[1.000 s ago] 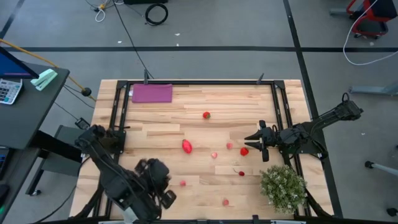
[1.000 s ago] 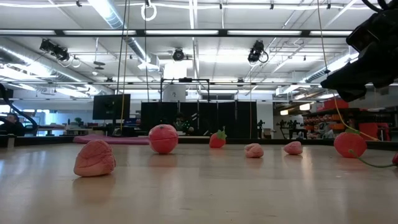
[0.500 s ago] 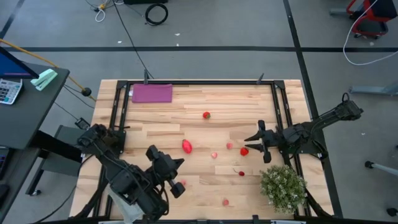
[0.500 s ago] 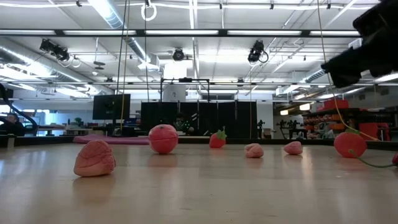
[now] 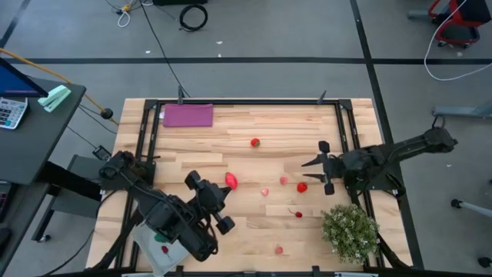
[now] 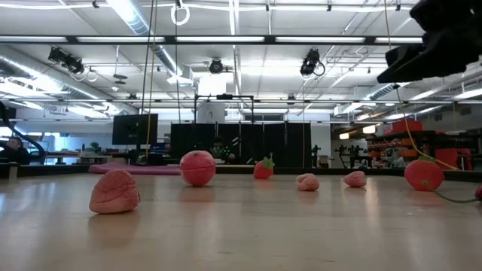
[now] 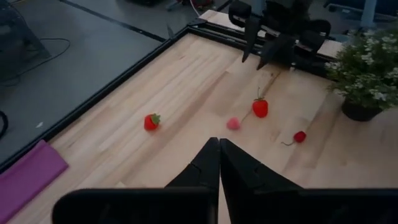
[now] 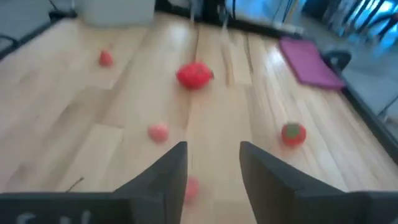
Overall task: Pick and placing Produce into tupperware
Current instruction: Move the gray container to the center left
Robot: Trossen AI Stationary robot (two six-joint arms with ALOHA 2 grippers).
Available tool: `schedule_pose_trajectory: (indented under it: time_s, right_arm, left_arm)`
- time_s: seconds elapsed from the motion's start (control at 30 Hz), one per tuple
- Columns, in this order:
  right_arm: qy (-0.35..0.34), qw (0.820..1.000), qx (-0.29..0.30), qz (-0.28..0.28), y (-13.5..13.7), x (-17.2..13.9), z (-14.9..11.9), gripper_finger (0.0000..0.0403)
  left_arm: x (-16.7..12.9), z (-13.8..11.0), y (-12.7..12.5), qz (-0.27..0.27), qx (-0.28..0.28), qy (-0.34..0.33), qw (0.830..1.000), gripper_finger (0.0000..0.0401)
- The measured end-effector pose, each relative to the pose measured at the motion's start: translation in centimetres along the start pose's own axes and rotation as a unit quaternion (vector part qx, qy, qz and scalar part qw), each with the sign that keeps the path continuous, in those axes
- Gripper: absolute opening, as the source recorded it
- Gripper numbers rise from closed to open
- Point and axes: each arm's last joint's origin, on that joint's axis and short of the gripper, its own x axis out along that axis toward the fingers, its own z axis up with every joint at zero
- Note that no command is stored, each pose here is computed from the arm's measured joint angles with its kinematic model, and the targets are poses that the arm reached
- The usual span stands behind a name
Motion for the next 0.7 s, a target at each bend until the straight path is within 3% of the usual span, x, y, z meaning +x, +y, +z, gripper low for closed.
schedule_pose_trajectory:
  time_s: [0.2, 0.4, 0.6, 0.7]
  right_arm:
    - [0.101, 0.989, 0.107, 0.029, -0.3, 1.8, 1.3, 0.0172]
    - [0.202, 0.945, 0.257, 0.004, 0.4, 4.2, -0.3, 0.0169]
    - [0.239, 0.932, 0.273, 0.012, 0.7, 4.9, -1.0, 0.0165]
    - [0.264, 0.927, 0.267, 0.006, 0.7, 4.6, -1.4, 0.0164]
  left_arm:
    - [1.3, 0.5, 0.7, 0.020, 0.005, 0.023, 1.000, 0.0038]
    - [2.7, 1.1, 1.6, 0.046, 0.009, 0.037, 0.998, 0.0035]
    - [3.2, 1.1, 1.8, 0.031, 0.063, 0.081, 0.994, 0.0020]
    - [3.1, 1.1, 1.7, 0.029, 0.061, 0.082, 0.994, 0.0015]
